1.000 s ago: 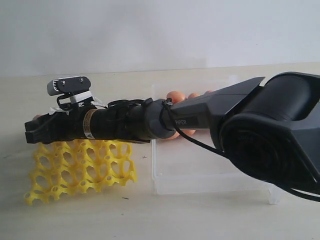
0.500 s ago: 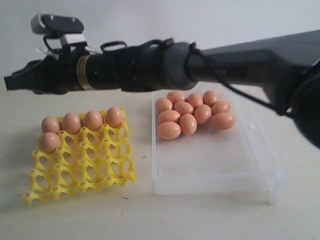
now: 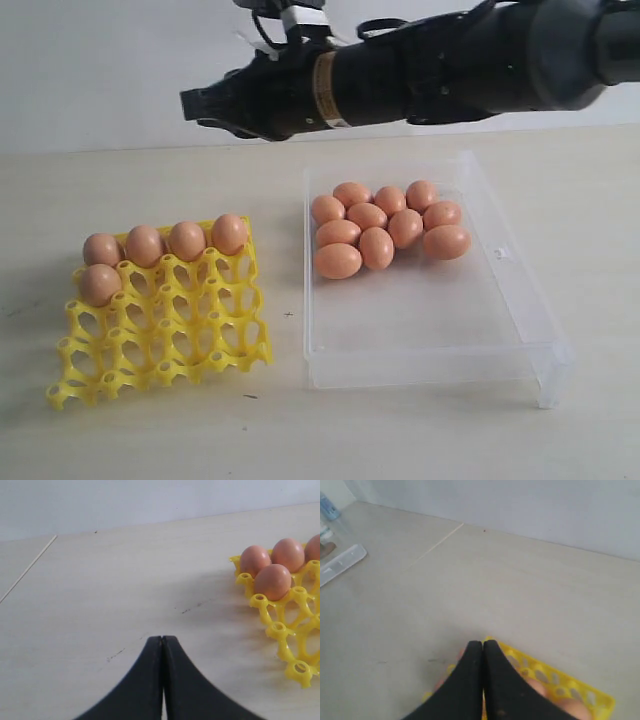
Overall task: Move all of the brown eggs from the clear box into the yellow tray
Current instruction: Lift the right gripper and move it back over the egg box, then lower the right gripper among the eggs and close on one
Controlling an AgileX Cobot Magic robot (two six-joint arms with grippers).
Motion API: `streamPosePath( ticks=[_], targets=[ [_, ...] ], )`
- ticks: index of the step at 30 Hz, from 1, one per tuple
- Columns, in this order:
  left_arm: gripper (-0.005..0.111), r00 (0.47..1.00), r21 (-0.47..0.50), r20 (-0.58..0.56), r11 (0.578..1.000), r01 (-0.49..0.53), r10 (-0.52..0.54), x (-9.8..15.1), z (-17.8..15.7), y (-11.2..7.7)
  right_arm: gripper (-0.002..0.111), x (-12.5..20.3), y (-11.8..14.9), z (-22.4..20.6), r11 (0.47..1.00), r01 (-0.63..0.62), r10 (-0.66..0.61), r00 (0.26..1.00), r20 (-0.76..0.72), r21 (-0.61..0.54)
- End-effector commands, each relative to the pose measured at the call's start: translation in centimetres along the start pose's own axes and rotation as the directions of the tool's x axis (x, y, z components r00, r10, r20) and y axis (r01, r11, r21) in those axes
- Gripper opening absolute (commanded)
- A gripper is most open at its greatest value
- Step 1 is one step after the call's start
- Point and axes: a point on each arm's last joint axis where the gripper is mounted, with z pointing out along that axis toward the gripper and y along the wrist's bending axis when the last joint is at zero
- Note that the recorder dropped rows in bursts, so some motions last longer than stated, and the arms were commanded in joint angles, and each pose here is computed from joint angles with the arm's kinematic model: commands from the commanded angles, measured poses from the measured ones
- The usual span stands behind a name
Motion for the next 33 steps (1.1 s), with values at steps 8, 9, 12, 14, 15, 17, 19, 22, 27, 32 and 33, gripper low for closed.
streamPosePath(
  ticks=[8,9,12,14,15,17,19,22,27,32,33],
  targets=[
    [0.0,1.0,0.004,0.018,1.0,0.003,-0.003,-0.2,-0.1,0.0,0.0,3.1,-3.9,-10.4,0.624,0.664,-0.419,0.729,-0.541,0.412],
    [0.0,1.0,0.004,0.018,1.0,0.003,-0.003,-0.2,-0.1,0.0,0.0,3.3,-4.0,-10.7,0.609,0.695,-0.413,0.69,-0.595,0.383],
    [0.0,1.0,0.004,0.018,1.0,0.003,-0.003,-0.2,-0.1,0.0,0.0,4.2,-4.1,-11.1,0.648,0.707,-0.338,0.6,-0.725,0.283],
    [0.0,1.0,0.004,0.018,1.0,0.003,-0.003,-0.2,-0.1,0.0,0.0,5.2,-4.3,-11.1,0.669,0.727,-0.325,0.473,-0.819,0.153],
    [0.0,1.0,0.004,0.018,1.0,0.003,-0.003,-0.2,-0.1,0.0,0.0,5.5,-4.5,-10.9,0.675,0.731,-0.33,0.423,-0.844,0.102],
    [0.0,1.0,0.004,0.018,1.0,0.003,-0.003,-0.2,-0.1,0.0,0.0,5.7,-4.9,-10.2,0.683,0.73,-0.344,0.362,-0.866,0.034],
    [0.0,1.0,0.004,0.018,1.0,0.003,-0.003,-0.2,-0.1,0.0,0.002,5.6,-5.5,-9.3,0.682,0.731,-0.338,0.346,-0.875,0.025],
    [0.0,1.0,0.004,0.018,1.0,0.003,-0.003,-0.2,-0.1,0.0,0.009,5.6,-6.9,-8.2,0.64,0.768,-0.331,0.25,-0.91,-0.021],
    [0.0,1.0,0.004,0.018,1.0,0.003,-0.003,-0.2,-0.1,0.0,0.033,5.6,-8.6,-7.0,0.594,0.802,-0.334,0.176,-0.926,-0.062],
    [0.0,1.0,0.004,0.018,1.0,0.003,-0.003,-0.2,-0.1,0.0,0.054,7.2,-9.4,-5.6,0.608,0.783,-0.364,0.13,-0.922,-0.129],
    [0.0,1.0,0.004,0.018,1.0,0.003,-0.003,-0.2,-0.1,0.0,0.056,7.5,-9.6,-5.4,0.61,0.781,-0.367,0.126,-0.922,-0.136]
  ],
)
